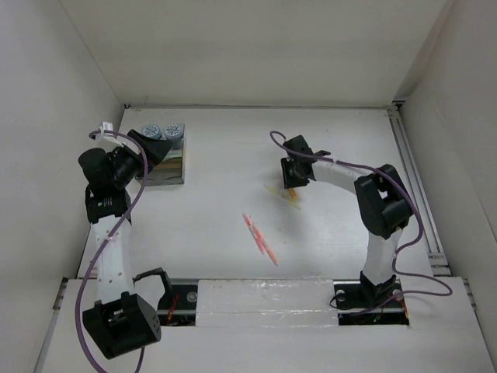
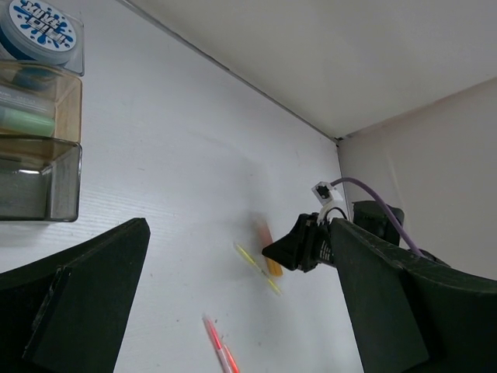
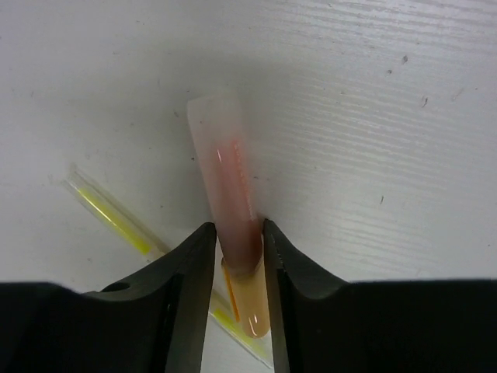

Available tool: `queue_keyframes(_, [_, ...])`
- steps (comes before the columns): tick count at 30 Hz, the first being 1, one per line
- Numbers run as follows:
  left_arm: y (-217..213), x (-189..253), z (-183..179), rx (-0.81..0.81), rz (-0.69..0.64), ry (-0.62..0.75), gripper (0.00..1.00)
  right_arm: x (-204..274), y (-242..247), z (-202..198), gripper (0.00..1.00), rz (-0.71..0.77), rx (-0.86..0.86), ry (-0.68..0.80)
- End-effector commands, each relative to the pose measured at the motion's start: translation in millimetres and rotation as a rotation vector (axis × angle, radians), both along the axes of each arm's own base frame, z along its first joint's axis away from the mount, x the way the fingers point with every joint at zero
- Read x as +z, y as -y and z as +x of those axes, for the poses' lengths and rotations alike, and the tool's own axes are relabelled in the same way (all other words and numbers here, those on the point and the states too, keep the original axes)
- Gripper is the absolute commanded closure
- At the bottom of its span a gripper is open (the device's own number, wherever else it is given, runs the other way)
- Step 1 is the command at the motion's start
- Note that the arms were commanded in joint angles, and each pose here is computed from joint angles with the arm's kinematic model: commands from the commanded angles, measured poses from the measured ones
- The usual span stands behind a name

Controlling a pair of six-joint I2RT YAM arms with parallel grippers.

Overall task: Sort the stationery into containers
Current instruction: Pick up the pen from the center of the board, then place the pen in the storage box.

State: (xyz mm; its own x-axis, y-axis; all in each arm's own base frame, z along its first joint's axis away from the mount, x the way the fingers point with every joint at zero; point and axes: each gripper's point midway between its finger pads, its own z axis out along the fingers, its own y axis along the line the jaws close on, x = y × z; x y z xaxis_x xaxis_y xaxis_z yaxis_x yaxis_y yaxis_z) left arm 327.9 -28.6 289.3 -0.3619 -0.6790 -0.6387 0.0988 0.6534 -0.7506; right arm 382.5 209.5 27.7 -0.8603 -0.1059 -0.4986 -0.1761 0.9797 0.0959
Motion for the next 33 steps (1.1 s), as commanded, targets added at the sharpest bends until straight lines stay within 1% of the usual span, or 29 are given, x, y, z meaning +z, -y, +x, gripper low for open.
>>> queue_keyframes(1, [3.9, 16.3, 0.0, -0.030, 0.025, 0.070, 0.00, 3.5, 7.5, 10.5, 0.64, -0.006, -0.036, 0.043])
queue_keyframes(3, [3.9, 16.3, 0.0, -0.030, 0.025, 0.070, 0.00, 3.5, 7.6, 10.6, 0.72, -0.006, -0.036, 0.043])
queue_keyframes(6, [3.9, 16.3, 0.0, -0.030, 0.025, 0.070, 0.00, 0.5, 9.0, 7.9, 0.79, -0.010, -0.036, 0.035])
queue_keyframes(8, [7.4, 14.8, -1.6, -0.050, 0.011, 0.068, 0.00, 1.3, 9.6, 10.7, 0.87, 0.007, -0.048, 0.037])
queue_keyframes(10, [10.6, 10.9, -1.8, -0.076, 0.005, 0.065, 0.00, 1.4, 9.0, 10.6, 1.00, 0.013, -0.058, 0.035])
queue_keyframes(11, [11.8, 3.9, -1.1, -0.087, -0.004, 0.045, 0.00, 9.1, 5.2, 17.2, 1.00, 0.028, -0.066, 0.054])
queue_keyframes(12, [13.4, 6.0, -1.7, -0.100, -0.003, 0.056, 0.00, 16.6, 5.8, 19.5, 1.00, 0.028, -0.071, 0.068])
queue_keyframes(13, [14.9, -1.2, -1.7, -0.109, -0.021, 0.033, 0.00, 36.9, 3.6, 24.6, 1.00, 0.033, -0.089, 0.110])
queue_keyframes(14, [16.0, -1.9, -0.9, -0.121, -0.023, 0.034, 0.00, 41.3, -1.8, 23.9, 1.00, 0.022, -0.081, 0.120])
queue_keyframes(15, [16.0, -1.9, -0.9, -0.121, -0.023, 0.034, 0.00, 61.1, -8.0, 26.8, 1.00, 0.038, -0.076, 0.166])
queue_keyframes(17, [20.2, -6.3, -0.4, -0.157, -0.041, 0.026, 0.00, 86.4, -25.8, 21.6, 1.00, 0.059, -0.049, 0.197])
queue_keyframes(19, [21.6, -7.1, 0.3, -0.169, -0.052, 0.022, 0.00, 129.1, -49.9, 27.4, 1.00, 0.125, -0.003, 0.270])
queue_keyframes(20, [25.6, -6.6, -2.3, -0.196, -0.062, 0.030, 0.00, 139.9, -62.6, 23.9, 1.00, 0.153, 0.038, 0.274])
queue_keyframes(21, [27.4, -5.4, -1.6, -0.213, -0.071, 0.035, 0.00, 164.1, -94.1, 15.0, 1.00, 0.251, 0.128, 0.278])
queue_keyframes(22, [30.1, -6.7, -3.7, -0.231, -0.082, 0.038, 0.00, 176.5, -111.6, 8.4, 1.00, 0.306, 0.194, 0.282])
queue_keyframes(23, [32.4, -4.7, -3.3, -0.250, -0.097, 0.052, 0.00, 188.4, -128.7, 0.5, 1.00, 0.365, 0.265, 0.284])
queue_keyframes(24, [38.3, -4.7, -7.1, -0.300, -0.116, 0.055, 0.00, 208.3, -160.8, -18.8, 1.00, 0.492, 0.398, 0.277])
queue_keyframes(25, [41.6, -1.8, -9.8, -0.325, -0.128, 0.070, 0.00, 227.7, -175.6, -27.6, 1.00, 0.559, 0.455, 0.288])
queue_keyframes(26, [44.2, -5.5, -11.5, -0.348, -0.149, 0.064, 0.00, 231.8, -189.9, -35.3, 1.00, 0.605, 0.504, 0.270])
queue_keyframes(27, [47.6, 1.3, -13.1, -0.383, -0.163, 0.086, 0.00, 242.0, -202.5, -45.3, 1.00, 0.656, 0.552, 0.259])
queue_keyframes(28, [49.1, 0.0, -15.2, -0.395, -0.171, 0.085, 0.00, 264.4, -220.6, -63.3, 1.00, 0.726, 0.639, 0.257])
queue_keyframes(30, [50.2, -1.2, -15.1, -0.413, -0.170, 0.087, 0.00, 279.7, -239.5, -78.6, 1.00, 0.804, 0.711, 0.238])
queue_keyframes(31, [50.3, 0.8, -15.0, -0.414, -0.174, 0.091, 0.00, 297.9, -250.2, -96.8, 1.00, 0.870, 0.788, 0.236])
queue_keyframes(33, [51.8, 0.4, -17.1, -0.426, -0.181, 0.094, 0.00, 308.2, -261.2, -102.9, 1.00, 0.923, 0.820, 0.215])
